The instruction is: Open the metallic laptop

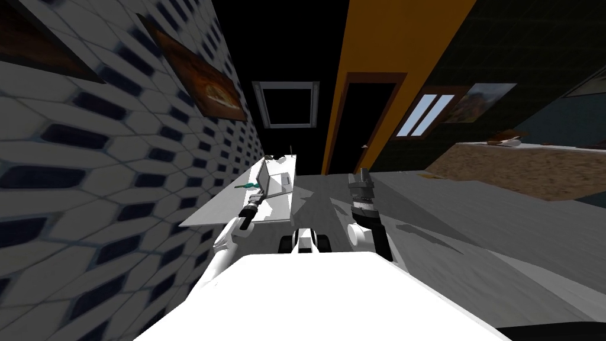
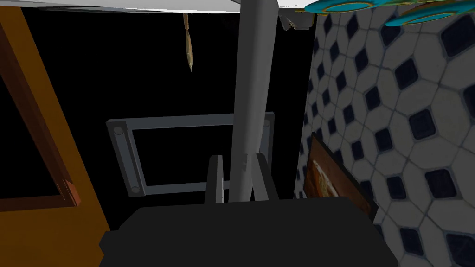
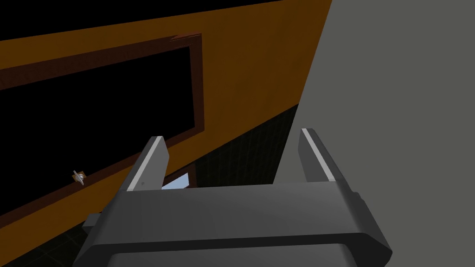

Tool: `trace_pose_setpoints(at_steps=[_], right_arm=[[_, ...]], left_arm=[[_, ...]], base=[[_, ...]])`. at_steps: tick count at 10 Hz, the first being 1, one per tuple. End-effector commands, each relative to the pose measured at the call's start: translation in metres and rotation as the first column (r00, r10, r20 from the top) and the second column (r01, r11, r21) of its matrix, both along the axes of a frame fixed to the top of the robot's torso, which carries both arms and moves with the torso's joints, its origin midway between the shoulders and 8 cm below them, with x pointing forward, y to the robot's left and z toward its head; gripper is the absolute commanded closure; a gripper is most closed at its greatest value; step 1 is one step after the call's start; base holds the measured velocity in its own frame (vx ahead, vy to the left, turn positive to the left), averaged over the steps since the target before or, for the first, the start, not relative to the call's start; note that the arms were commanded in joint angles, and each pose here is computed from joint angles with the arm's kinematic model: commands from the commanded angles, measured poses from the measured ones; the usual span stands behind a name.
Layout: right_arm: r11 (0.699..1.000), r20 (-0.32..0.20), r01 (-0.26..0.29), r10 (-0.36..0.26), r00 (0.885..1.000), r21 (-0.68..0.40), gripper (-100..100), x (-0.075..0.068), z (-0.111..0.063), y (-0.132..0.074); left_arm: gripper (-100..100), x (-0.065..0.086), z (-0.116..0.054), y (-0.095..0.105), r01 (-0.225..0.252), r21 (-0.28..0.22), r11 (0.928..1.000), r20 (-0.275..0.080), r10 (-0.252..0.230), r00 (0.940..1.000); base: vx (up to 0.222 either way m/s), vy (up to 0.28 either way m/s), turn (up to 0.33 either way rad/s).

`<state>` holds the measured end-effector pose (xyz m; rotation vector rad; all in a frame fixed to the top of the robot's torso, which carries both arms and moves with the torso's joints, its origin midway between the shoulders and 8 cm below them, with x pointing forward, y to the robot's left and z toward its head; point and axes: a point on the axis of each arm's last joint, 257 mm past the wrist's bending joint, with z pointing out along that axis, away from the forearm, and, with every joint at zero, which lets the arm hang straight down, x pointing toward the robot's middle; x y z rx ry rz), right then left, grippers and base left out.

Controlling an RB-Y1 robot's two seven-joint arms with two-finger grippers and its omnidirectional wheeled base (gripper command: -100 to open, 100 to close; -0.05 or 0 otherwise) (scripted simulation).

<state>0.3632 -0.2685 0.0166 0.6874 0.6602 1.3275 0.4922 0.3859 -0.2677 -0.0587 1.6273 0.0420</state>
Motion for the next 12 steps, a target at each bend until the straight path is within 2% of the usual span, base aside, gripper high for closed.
trace_pose_setpoints(at_steps=[1, 4, 5, 8, 9, 10, 11, 12], right_arm=[[1.000, 0.000, 0.000, 0.000, 1.000, 0.000, 0, 0.000, 0.000, 0.000], [1.000, 0.000, 0.000, 0.000, 1.000, 0.000, 0, 0.000, 0.000, 0.000], [1.000, 0.000, 0.000, 0.000, 1.000, 0.000, 0, 0.000, 0.000, 0.000], [1.000, 0.000, 0.000, 0.000, 1.000, 0.000, 0, 0.000, 0.000, 0.000], [1.000, 0.000, 0.000, 0.000, 1.000, 0.000, 0, 0.000, 0.000, 0.000], [1.000, 0.000, 0.000, 0.000, 1.000, 0.000, 0, 0.000, 0.000, 0.000], [1.000, 0.000, 0.000, 0.000, 1.000, 0.000, 0, 0.000, 0.000, 0.000], [1.000, 0.000, 0.000, 0.000, 1.000, 0.000, 0, 0.000, 0.000, 0.000]], left_arm=[[100, -0.006, -0.012, -0.020, 0.022, 0.062, 0.9978, -0.005, -0.022, 0.9998], [100, -0.010, -0.018, -0.031, 0.035, 0.124, 0.9917, -0.011, -0.034, 0.9994], [100, -0.013, -0.024, -0.041, 0.046, 0.154, 0.9870, -0.014, -0.045, 0.9989], [100, -0.020, -0.035, -0.063, 0.071, 0.232, 0.9701, -0.023, -0.068, 0.9974], [100, -0.020, -0.035, -0.063, 0.072, 0.244, 0.9672, -0.024, -0.068, 0.9974], [100, -0.023, -0.040, -0.074, 0.084, 0.272, 0.9587, -0.028, -0.079, 0.9964], [100, -0.023, -0.040, -0.074, 0.085, 0.282, 0.9556, -0.029, -0.080, 0.9964], [100, -0.026, -0.045, -0.086, 0.097, 0.309, 0.9462, -0.033, -0.091, 0.9953]], base=[[0.058, 0.018, 0.129], [0.043, 0.011, 0.065], [0.028, 0.019, 0.075], [0.048, 0.009, 0.081], [0.033, 0.000, 0.032], [0.036, 0.000, 0.073], [0.029, -0.002, 0.035], [0.039, 0.006, 0.077]])
